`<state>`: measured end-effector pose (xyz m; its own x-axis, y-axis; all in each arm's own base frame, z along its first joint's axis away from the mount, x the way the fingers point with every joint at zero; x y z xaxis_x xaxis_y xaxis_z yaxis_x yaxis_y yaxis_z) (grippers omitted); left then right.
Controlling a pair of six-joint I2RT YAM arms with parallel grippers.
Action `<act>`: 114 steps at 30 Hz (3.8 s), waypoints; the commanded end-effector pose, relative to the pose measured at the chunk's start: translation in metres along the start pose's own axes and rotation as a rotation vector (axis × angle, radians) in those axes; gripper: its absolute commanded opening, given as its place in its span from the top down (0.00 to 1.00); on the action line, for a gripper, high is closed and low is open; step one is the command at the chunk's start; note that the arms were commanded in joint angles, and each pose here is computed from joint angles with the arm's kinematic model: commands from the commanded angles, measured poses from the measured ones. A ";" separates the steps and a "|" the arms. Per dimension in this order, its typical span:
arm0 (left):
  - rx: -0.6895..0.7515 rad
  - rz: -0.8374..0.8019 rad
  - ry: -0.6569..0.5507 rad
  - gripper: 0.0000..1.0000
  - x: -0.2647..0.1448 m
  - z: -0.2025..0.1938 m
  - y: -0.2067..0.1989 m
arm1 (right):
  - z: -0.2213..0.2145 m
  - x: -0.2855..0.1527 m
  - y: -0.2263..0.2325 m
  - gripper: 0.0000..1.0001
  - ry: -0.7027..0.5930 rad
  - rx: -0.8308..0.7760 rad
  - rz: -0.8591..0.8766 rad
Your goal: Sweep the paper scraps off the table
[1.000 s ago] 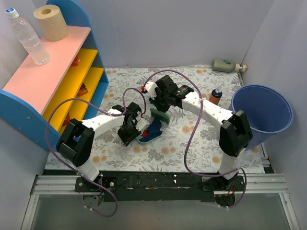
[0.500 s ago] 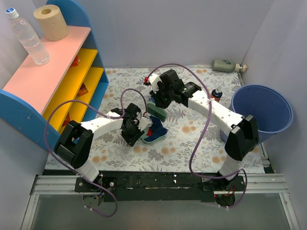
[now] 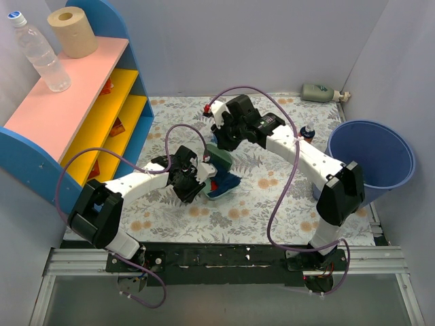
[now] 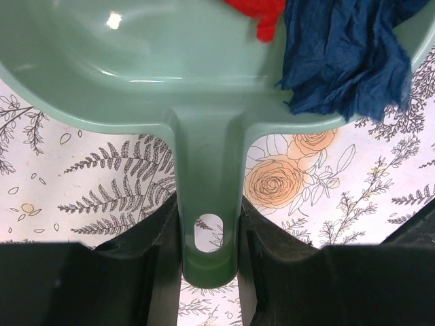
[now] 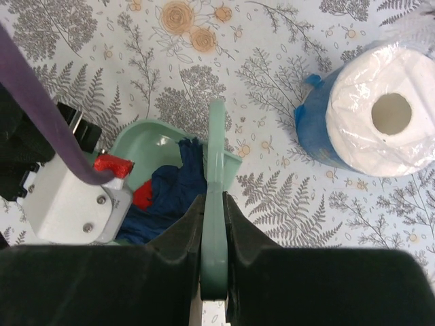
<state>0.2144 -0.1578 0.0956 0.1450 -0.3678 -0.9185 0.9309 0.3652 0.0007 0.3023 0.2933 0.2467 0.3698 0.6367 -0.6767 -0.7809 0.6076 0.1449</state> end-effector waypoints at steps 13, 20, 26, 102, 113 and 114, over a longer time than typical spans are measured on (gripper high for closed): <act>0.116 0.099 -0.111 1.00 -0.012 0.005 0.007 | 0.029 -0.039 -0.017 0.99 -0.130 -0.194 -0.163; 0.109 0.118 -0.128 1.00 -0.006 0.010 0.013 | 0.051 -0.053 -0.011 0.99 -0.186 -0.213 -0.142; 0.125 0.129 -0.131 1.00 -0.009 0.008 0.012 | 0.048 -0.080 -0.024 0.99 -0.236 -0.043 -0.013; 0.394 0.197 -0.551 1.00 -0.105 0.313 0.015 | 0.106 -0.358 -0.187 0.99 -0.950 0.298 -0.862; 0.515 0.322 -0.601 1.00 -0.113 0.347 0.005 | 0.120 -0.356 -0.189 0.99 -0.973 0.290 -0.810; 0.517 0.329 -0.596 1.00 -0.107 0.350 0.006 | 0.122 -0.358 -0.188 0.99 -0.991 0.307 -0.795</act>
<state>0.3169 -0.4029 0.3167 0.4002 -0.7431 -0.5363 0.8746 0.1349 0.4657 0.3844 0.0059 0.5140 0.9994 0.0310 0.0174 -0.0335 0.9854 0.1666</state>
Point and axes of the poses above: each gripper's point midway between its finger pads, its own x axis out along the fingers, its own y axis along the line the jaws close on, z = x × y, the point moved 6 cm from there along -x, back along the fingers, and after that the axes turned 11 degrees about x, right-handed, at the moved point
